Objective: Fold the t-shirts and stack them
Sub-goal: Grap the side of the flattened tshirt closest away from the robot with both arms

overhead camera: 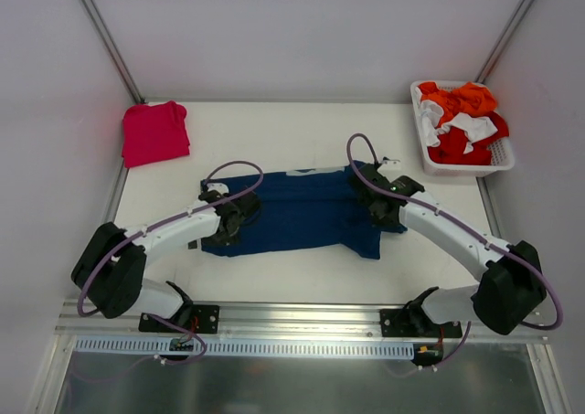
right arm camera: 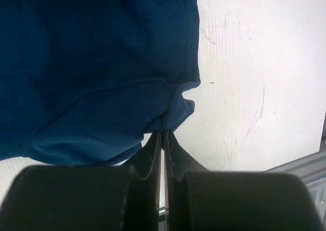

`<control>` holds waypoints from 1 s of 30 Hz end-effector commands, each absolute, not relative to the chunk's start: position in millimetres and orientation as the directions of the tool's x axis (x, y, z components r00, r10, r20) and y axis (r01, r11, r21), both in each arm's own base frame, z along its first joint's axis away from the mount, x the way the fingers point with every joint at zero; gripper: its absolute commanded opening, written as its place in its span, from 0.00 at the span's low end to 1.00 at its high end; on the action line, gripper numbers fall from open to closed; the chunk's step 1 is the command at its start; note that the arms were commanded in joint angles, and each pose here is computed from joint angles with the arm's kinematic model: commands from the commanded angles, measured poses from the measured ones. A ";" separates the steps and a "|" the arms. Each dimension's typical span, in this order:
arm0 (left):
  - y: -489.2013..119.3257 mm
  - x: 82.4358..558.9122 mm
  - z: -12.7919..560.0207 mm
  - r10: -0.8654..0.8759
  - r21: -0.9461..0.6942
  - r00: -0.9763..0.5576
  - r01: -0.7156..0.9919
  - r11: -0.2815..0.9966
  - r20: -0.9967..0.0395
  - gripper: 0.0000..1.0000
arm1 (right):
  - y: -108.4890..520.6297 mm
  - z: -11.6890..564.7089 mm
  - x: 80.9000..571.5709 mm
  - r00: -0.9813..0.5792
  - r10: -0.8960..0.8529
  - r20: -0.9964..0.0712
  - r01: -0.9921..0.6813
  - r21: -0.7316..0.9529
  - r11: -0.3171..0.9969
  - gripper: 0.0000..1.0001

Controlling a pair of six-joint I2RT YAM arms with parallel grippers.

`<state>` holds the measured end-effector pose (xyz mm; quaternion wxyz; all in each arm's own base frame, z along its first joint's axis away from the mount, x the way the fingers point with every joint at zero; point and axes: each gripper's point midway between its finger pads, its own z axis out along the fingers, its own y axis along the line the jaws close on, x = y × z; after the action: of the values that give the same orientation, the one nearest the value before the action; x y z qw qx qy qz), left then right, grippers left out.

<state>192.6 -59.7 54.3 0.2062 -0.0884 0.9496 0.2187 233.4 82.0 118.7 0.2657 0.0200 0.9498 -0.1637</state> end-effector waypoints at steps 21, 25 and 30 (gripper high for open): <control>-88.4 194.7 1.2 -0.210 0.140 -0.904 -0.279 0.950 -0.372 0.55 | 69.3 138.0 216.5 -0.807 -0.002 -0.590 0.154 -0.214 0.964 0.01; -86.4 192.5 -4.4 -0.219 0.142 -0.920 -0.276 0.951 -0.325 0.45 | 69.7 138.0 216.7 -0.808 -0.002 -0.589 0.154 -0.213 0.965 0.01; -85.6 191.2 -9.7 -0.224 0.172 -0.928 -0.283 0.944 -0.297 0.00 | 69.7 139.5 216.6 -0.807 -0.001 -0.590 0.154 -0.212 0.965 0.01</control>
<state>217.3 -102.7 12.2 0.1946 -0.1381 0.9688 0.0677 219.3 75.6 134.6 0.3037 0.0373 0.9446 -0.1186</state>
